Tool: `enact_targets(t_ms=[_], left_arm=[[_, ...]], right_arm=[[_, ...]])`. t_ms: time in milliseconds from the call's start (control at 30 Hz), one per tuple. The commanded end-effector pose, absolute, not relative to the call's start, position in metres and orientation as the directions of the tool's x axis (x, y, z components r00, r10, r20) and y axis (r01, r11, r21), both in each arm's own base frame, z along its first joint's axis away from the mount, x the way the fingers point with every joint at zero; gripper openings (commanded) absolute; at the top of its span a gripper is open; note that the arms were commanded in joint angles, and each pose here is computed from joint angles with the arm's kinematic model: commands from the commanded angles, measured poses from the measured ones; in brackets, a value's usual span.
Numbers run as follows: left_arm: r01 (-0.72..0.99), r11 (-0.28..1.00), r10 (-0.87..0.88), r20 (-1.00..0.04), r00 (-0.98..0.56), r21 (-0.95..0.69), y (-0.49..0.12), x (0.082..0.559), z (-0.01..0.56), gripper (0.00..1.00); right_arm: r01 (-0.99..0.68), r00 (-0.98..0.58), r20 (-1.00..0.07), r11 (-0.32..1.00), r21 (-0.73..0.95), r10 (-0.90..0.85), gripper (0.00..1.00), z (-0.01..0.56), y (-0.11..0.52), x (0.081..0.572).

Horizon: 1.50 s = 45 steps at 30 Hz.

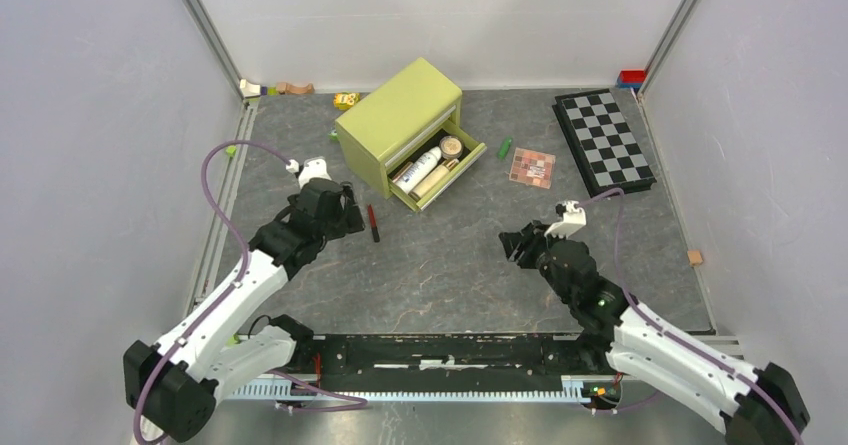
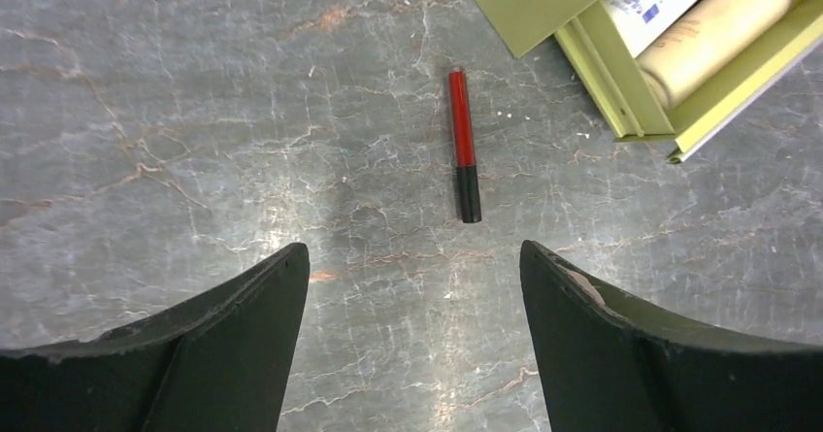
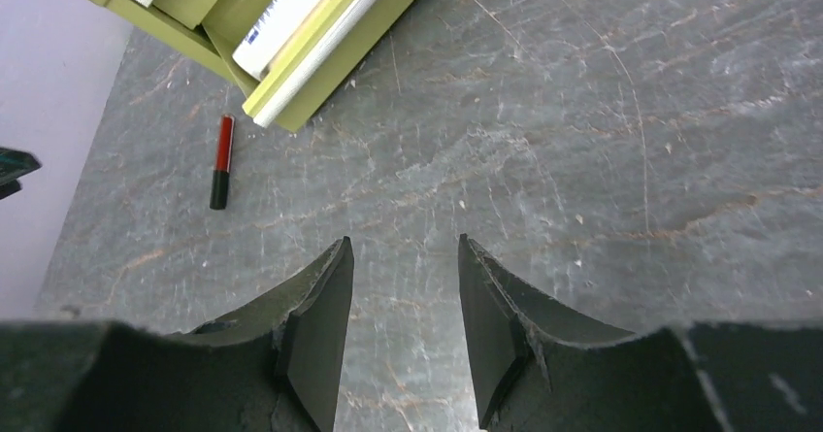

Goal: Organize the makeup
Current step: Pick up the makeup from the center of the board.

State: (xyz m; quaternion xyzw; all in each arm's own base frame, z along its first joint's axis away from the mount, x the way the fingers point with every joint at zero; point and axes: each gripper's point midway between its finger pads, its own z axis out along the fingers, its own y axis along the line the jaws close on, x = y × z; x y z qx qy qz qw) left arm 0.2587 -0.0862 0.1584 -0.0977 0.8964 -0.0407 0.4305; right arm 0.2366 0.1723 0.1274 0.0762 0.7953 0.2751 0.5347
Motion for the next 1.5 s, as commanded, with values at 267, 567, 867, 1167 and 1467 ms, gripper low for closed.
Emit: enact_targets(t_ms=[267, 567, 867, 1167, 1467], left_arm=[[-0.278, 0.94, -0.33, -0.738, -0.588, -0.199, -0.103, 0.302, 0.111, 0.82], [-0.305, 0.935, -0.342, -0.691, -0.637, -0.181, -0.126, 0.316, 0.067, 0.71], [-0.363, 0.926, -0.344, -0.623, -0.703, -0.101, -0.133, 0.317, 0.027, 0.58], [-0.359, 0.93, -0.332, -0.581, -0.743, -0.073, -0.143, 0.319, 0.017, 0.31], [-0.278, 0.953, -0.288, -0.629, -0.722, -0.117, -0.147, 0.3, 0.047, 0.02]], right_arm=[[-0.166, -0.429, -0.832, 0.875, 0.454, 0.351, 0.51, 0.103, 0.146, 0.213], [-0.193, -0.475, -0.816, 0.866, 0.461, 0.329, 0.53, 0.092, 0.156, 0.21], [-0.183, -0.486, -0.807, 0.864, 0.469, 0.335, 0.54, 0.084, 0.155, 0.208], [-0.182, -0.496, -0.805, 0.868, 0.462, 0.325, 0.55, 0.081, 0.156, 0.208], [-0.205, -0.49, -0.818, 0.871, 0.446, 0.303, 0.57, 0.084, 0.157, 0.208]])
